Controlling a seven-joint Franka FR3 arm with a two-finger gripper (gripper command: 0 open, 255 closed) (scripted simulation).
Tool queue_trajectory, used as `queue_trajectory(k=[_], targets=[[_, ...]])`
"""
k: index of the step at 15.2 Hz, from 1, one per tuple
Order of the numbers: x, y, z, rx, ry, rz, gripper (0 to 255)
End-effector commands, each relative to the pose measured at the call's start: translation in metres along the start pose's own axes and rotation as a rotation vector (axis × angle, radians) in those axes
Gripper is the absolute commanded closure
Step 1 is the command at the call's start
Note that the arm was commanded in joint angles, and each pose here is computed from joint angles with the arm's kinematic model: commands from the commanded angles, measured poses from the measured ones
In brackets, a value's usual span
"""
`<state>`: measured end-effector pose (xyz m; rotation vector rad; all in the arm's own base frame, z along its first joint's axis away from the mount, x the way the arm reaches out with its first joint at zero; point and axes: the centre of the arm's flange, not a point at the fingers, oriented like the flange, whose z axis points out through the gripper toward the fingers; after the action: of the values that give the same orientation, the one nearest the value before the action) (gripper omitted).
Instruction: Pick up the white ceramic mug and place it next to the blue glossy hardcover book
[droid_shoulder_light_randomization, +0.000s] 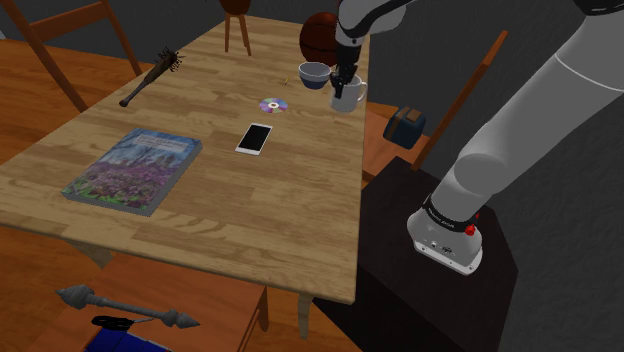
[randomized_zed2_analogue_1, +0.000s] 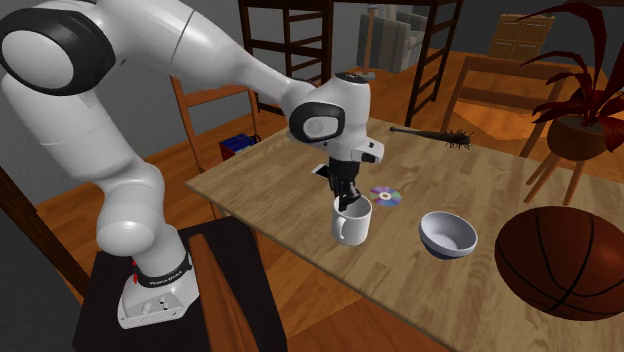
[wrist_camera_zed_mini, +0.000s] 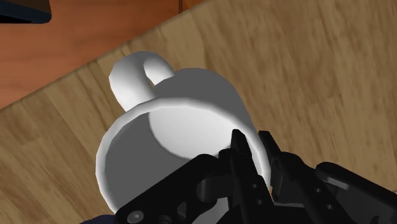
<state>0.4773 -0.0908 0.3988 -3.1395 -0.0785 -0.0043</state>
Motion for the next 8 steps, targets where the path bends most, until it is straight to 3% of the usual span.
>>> queue_trajectory(k=[1, 8], targets=[[0.000, -0.001, -0.012, 0.000, 0.000, 0.000, 255], [0.000, -0.001, -0.049, 0.000, 0.000, 0.000, 255]])
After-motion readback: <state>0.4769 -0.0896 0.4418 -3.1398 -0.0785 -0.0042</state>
